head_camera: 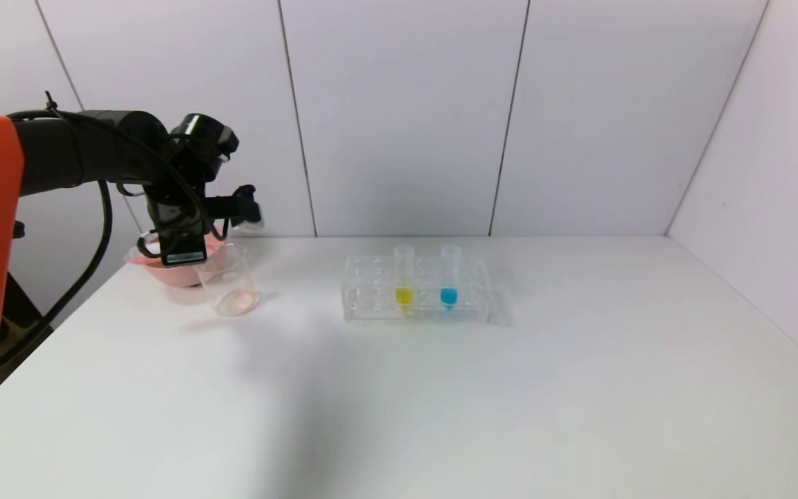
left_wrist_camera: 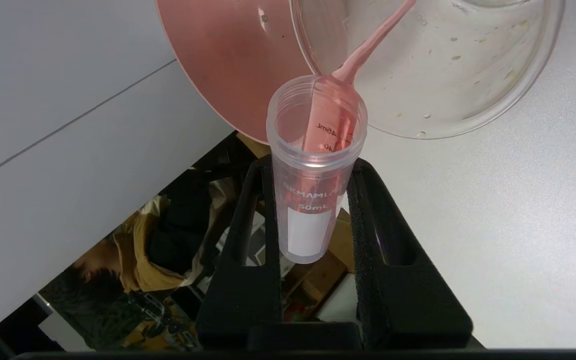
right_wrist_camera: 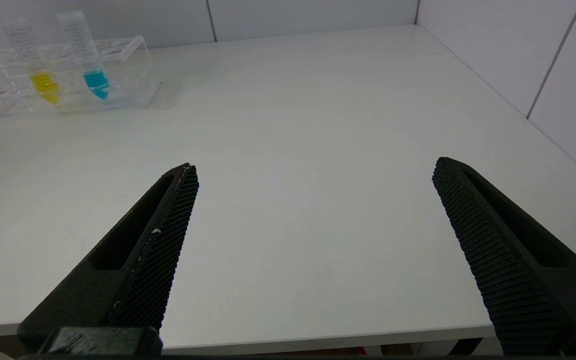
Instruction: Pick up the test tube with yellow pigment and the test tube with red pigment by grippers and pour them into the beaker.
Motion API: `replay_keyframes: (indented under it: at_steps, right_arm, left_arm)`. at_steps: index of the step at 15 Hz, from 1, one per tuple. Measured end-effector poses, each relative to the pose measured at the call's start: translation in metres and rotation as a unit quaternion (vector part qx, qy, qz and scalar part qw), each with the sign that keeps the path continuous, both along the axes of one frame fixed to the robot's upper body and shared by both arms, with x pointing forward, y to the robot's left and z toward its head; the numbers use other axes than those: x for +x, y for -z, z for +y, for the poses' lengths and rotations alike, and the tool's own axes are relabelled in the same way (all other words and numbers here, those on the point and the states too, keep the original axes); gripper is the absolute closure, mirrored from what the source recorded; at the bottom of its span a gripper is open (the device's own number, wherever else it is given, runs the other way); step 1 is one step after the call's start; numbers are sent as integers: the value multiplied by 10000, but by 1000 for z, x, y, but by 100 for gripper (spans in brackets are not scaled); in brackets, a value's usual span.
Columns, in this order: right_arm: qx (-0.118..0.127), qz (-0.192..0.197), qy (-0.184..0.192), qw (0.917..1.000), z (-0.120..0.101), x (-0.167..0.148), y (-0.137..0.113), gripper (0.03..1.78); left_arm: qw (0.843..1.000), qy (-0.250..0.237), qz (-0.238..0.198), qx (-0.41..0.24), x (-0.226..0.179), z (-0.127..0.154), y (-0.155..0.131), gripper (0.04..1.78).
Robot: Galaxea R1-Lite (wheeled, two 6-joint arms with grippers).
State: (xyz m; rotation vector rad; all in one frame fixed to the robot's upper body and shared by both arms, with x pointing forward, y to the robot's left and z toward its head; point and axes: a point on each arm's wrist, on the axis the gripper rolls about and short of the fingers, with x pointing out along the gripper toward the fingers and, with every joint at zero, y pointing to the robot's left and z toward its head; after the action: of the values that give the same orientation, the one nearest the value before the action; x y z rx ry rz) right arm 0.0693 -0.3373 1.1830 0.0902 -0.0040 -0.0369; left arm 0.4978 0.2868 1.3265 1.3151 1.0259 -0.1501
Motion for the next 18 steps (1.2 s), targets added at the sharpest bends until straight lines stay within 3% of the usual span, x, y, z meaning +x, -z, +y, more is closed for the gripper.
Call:
replay_keyframes:
  at_steps: [8,18]
  right_arm:
    - [0,0,0,10000,0,0,0,10]
    - [0,0,0,10000,0,0,0,10]
  left_arm:
    - [9961,-223,263,810,0,-19,14,140]
    - [9953,-156,322,901,-1,-27,17,140]
